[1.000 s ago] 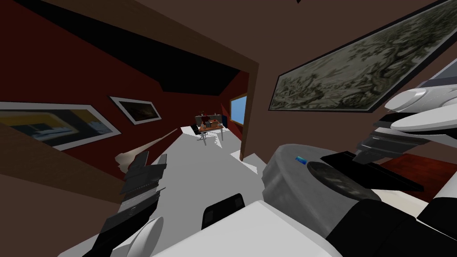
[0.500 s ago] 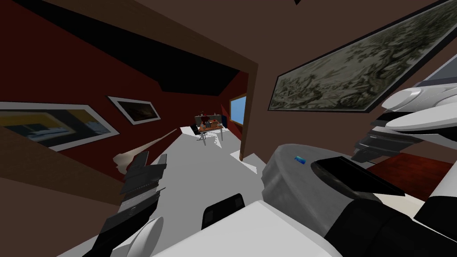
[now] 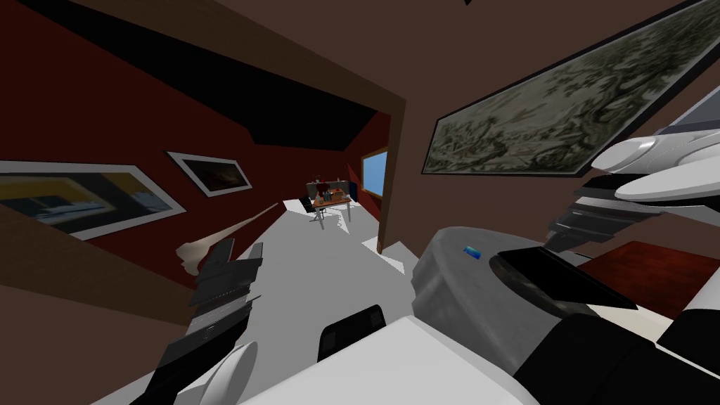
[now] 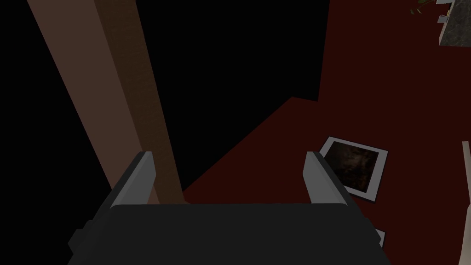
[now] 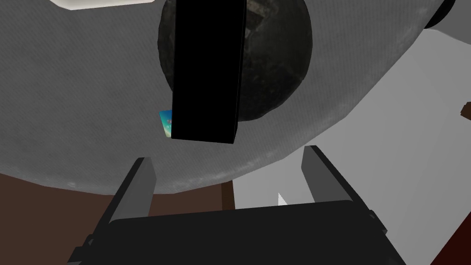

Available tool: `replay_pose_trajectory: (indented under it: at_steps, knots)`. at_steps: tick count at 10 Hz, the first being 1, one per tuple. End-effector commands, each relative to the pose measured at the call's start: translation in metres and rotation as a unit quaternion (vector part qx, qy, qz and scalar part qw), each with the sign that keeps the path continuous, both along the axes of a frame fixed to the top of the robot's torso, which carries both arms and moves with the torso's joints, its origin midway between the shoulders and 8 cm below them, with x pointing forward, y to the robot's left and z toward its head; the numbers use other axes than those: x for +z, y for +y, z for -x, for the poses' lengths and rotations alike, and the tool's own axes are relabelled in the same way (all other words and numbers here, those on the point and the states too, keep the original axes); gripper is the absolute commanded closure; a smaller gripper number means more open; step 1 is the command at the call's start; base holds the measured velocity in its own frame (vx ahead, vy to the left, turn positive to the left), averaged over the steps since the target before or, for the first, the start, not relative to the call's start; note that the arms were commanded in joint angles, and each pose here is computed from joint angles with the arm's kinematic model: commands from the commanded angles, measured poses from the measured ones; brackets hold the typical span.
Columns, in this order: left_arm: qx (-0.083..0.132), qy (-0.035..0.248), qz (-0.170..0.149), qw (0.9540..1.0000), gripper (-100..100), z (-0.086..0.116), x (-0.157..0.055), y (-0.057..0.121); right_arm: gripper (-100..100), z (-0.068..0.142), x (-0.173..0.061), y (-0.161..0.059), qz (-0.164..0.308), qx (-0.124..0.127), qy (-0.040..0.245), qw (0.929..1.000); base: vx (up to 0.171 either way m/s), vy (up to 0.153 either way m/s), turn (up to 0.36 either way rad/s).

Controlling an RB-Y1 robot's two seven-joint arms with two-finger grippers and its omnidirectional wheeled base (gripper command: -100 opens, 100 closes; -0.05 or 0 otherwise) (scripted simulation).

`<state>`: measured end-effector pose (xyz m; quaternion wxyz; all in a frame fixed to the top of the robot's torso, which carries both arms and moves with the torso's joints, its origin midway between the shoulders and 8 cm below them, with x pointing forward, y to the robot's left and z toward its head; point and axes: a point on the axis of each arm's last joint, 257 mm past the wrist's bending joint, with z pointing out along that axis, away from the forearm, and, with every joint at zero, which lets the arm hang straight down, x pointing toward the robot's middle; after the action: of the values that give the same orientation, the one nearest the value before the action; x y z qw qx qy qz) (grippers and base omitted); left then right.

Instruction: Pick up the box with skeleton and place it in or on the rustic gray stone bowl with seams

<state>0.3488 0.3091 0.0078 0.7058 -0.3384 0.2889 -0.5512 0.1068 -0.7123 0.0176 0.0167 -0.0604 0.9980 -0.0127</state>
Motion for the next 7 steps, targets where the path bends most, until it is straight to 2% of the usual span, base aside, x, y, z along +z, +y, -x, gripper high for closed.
replay_pose_trajectory:
  at_steps: [1,7]
  knots:
    - [0.0,0.0,0.0,1.0,0,0.0,0.0,0.0,-100,0.0111,0.0006,-0.0025,0.002,-0.01,0.01,0.9999,0.0,0.0,0.0]
    - [0.0,0.0,0.0,1.0,0,0.0,0.0,0.0,-100,0.0043,0.0072,0.0041,-0.001,-0.005,0.012,0.9999,0.004,-0.017,-0.013]
